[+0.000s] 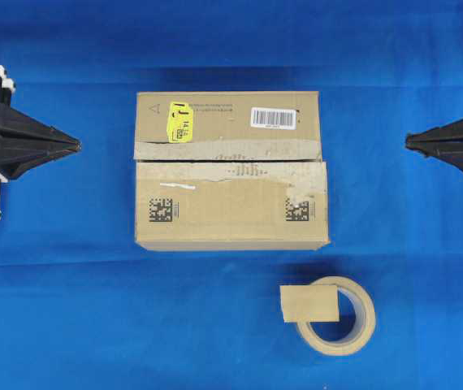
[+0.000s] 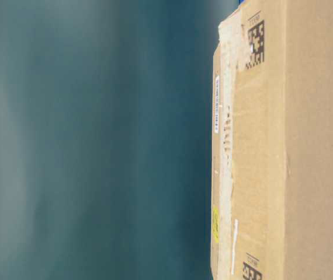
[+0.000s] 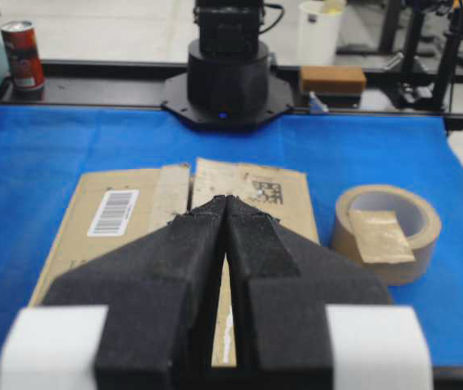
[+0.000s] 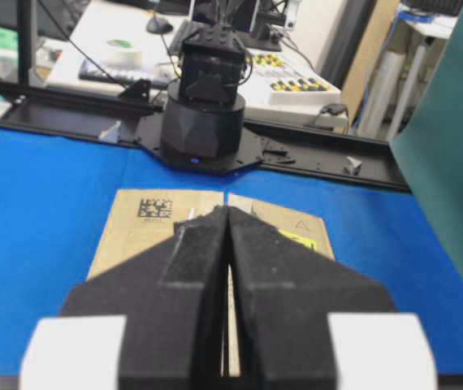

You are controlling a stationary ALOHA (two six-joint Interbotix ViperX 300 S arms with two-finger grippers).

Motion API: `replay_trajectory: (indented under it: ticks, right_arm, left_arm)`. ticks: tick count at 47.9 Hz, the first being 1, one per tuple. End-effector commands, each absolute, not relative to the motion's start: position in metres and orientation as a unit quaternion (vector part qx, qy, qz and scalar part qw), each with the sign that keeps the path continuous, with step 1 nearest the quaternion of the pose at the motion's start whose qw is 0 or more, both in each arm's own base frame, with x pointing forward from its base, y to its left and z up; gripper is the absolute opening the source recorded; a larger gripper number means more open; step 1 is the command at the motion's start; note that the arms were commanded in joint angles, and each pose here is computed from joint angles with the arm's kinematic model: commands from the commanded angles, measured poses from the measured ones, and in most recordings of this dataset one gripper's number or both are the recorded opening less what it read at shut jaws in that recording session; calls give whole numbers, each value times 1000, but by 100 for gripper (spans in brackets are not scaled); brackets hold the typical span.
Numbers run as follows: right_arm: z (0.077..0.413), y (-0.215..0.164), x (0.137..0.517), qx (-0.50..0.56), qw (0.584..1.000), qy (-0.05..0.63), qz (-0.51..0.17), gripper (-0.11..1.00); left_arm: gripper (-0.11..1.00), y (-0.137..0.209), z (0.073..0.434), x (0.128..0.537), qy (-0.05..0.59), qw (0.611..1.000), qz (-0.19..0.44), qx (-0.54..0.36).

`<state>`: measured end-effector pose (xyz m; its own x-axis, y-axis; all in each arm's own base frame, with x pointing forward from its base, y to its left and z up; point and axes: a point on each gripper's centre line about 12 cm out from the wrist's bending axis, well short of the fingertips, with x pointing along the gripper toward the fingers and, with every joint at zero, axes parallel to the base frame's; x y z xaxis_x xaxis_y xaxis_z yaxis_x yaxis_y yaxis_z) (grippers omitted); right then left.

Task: Apply tape along the seams of the closed cardboard box to seal it securely.
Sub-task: 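Move the left gripper down to the tape roll's free end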

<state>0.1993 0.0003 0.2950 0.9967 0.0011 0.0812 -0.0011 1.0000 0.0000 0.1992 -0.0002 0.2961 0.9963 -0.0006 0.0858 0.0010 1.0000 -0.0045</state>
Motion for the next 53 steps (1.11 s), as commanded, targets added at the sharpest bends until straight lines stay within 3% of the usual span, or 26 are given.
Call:
replay_trajectory:
  ticks: [1,17,28,37,43,51,53]
  right_arm:
    - [304,1,201,2,999,-54,3,0]
    - [307,1,202,5,999,-46,3,0]
    - [305,1,203,5,999,-41,3,0]
    - [300,1,207,5,999,-35,3,0]
    - [300,1,208,5,999,-35,3,0]
    - [301,1,208,3,999,-36,3,0]
    - [301,1,208,2,999,-36,3,0]
  left_arm:
    - [0,-3,301,202,-47,999,-6,17]
    - [0,-45,305,225,-64,978,-88,176]
    - [0,-84,288,244,-75,928,-146,333]
    - [2,-112,263,272,-48,885,-188,424]
    - [23,-125,246,297,-24,868,-205,451]
    - [69,-138,215,330,9,837,-227,498]
    - [69,-141,208,337,13,825,-231,515]
